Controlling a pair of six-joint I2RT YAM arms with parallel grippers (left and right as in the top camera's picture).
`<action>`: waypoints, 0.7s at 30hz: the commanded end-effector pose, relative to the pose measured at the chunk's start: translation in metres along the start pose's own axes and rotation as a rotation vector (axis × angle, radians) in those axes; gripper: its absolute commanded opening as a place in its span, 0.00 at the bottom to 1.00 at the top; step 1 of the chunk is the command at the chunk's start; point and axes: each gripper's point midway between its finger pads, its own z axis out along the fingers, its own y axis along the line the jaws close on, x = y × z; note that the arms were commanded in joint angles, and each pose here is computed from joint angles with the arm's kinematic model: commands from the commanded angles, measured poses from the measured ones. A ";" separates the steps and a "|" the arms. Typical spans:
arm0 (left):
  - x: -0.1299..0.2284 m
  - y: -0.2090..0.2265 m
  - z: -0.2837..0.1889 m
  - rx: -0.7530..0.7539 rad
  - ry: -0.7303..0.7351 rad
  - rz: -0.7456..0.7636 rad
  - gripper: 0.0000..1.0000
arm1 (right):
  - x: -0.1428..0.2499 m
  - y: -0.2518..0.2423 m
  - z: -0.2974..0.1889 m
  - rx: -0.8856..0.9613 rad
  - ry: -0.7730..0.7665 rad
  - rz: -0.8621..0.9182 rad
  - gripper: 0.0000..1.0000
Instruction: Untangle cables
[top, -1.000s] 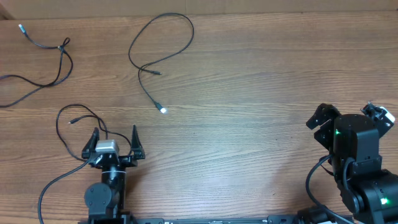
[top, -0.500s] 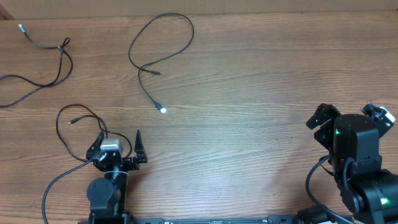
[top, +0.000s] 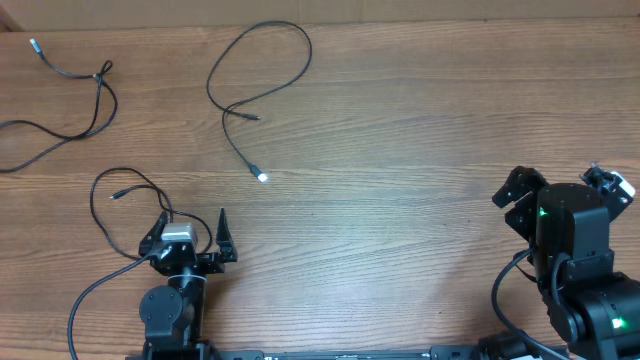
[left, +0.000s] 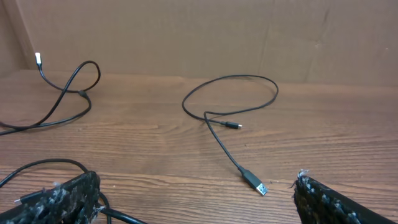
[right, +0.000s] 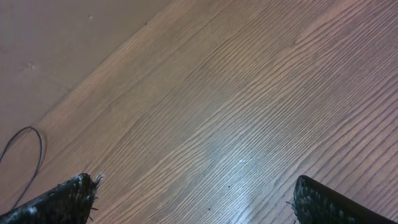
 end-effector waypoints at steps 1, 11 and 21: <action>0.002 -0.001 0.000 0.006 0.004 0.012 0.99 | -0.003 -0.003 -0.001 0.010 -0.018 -0.006 1.00; 0.002 -0.001 0.000 0.006 0.004 0.012 1.00 | 0.002 0.009 0.018 -0.188 -0.101 -0.014 1.00; 0.002 -0.001 0.000 0.006 0.004 0.011 0.99 | 0.000 0.015 0.013 -0.481 -0.440 -0.087 1.00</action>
